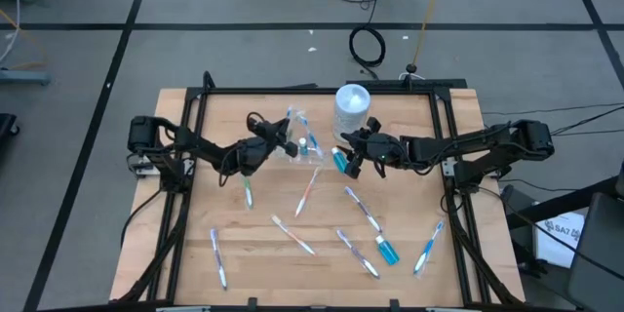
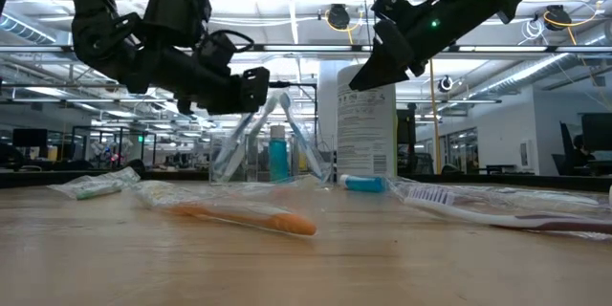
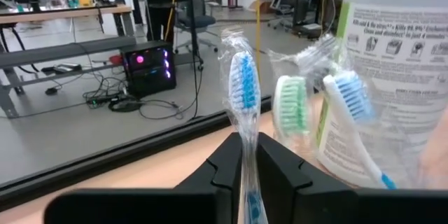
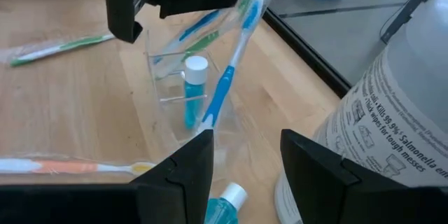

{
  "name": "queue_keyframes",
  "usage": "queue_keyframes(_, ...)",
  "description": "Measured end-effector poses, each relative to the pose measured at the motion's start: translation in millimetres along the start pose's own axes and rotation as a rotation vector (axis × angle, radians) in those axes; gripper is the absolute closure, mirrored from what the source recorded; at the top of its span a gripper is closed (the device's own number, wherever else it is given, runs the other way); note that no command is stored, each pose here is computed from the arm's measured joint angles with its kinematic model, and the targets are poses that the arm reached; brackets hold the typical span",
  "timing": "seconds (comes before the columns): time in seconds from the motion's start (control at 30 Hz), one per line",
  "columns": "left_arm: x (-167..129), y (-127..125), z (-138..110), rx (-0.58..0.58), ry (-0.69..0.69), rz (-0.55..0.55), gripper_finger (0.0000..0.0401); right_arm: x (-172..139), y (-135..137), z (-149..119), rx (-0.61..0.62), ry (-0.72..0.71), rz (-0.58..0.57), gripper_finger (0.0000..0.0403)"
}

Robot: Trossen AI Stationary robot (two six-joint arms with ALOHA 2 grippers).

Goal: Pick & Place toothbrushing station
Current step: Put the top blue toothbrush into the transparent organizer

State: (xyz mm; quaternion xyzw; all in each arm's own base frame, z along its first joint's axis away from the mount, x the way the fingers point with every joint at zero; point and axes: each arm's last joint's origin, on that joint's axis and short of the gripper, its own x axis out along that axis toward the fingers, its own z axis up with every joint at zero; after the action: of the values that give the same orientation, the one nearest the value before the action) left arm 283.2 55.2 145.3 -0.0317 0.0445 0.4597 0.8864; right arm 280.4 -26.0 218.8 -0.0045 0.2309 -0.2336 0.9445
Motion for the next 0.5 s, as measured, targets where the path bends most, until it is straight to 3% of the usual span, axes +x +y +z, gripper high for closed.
queue_keyframes(0.2, 2.0, 3.3, -7.7, 0.052, 0.065, 0.006, 0.0355, -1.2, 3.0, -0.2, 0.020, -0.001, 0.011, 0.0245)
queue_keyframes(0.4, 3.0, 6.2, -13.5, -0.010, 0.114, 0.022, 0.0355, -8.4, 19.8, -1.7, 0.016, -0.004, 0.093, 0.0245)
queue_keyframes(0.5, 2.4, 5.5, -13.6, 0.026, 0.114, 0.014, 0.0354, -12.8, 28.6, -2.6, 0.021, -0.006, 0.124, 0.0245)
